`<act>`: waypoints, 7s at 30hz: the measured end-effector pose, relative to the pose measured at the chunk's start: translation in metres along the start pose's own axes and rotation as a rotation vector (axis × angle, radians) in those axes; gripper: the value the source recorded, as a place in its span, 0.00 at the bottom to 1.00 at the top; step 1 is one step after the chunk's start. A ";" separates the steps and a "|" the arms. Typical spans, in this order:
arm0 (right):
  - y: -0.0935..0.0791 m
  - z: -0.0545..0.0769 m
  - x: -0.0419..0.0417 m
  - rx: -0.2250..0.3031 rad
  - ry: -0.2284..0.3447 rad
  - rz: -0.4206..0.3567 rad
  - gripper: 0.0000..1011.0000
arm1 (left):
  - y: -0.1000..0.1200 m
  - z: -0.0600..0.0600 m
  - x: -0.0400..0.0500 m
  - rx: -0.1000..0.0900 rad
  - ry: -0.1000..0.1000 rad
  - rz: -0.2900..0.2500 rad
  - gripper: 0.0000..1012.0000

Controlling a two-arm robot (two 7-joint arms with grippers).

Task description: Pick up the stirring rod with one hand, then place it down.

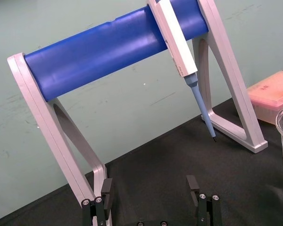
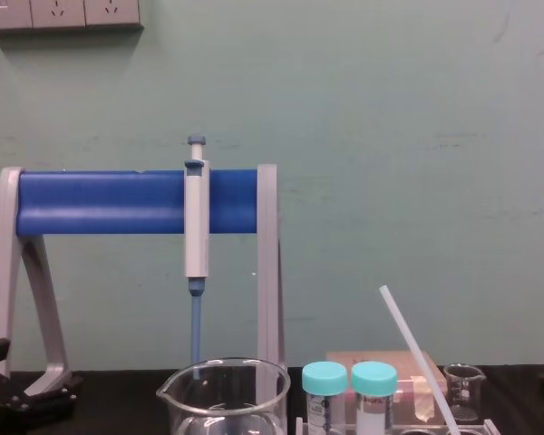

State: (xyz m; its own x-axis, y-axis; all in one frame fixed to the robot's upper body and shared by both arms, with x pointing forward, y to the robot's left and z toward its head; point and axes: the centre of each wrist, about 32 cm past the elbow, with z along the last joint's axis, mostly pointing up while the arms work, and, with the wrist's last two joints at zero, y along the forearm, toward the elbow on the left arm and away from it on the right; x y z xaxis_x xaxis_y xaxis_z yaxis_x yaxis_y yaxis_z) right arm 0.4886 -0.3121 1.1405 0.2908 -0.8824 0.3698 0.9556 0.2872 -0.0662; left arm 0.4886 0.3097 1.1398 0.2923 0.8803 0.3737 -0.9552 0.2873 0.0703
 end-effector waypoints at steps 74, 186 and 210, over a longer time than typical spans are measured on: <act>0.081 0.054 -0.0025 0.029 0.328 0.456 0.90 | 0.000 0.000 0.0000 0.000 0.000 0.000 0.99; 0.036 0.068 0.0146 0.482 0.241 0.328 0.07 | 0.000 0.000 0.0000 0.000 0.000 0.000 0.99; 0.034 0.071 0.0144 0.482 0.239 0.326 0.07 | 0.000 0.000 0.0000 0.000 0.000 0.000 0.99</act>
State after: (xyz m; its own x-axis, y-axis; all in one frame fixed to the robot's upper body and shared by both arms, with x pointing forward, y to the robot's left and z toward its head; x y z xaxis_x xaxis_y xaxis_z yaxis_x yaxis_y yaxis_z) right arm 0.5220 -0.2887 1.2091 0.6193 -0.7642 0.1802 0.7034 0.6420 0.3049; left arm 0.4886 0.3097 1.1398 0.2922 0.8803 0.3738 -0.9553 0.2873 0.0703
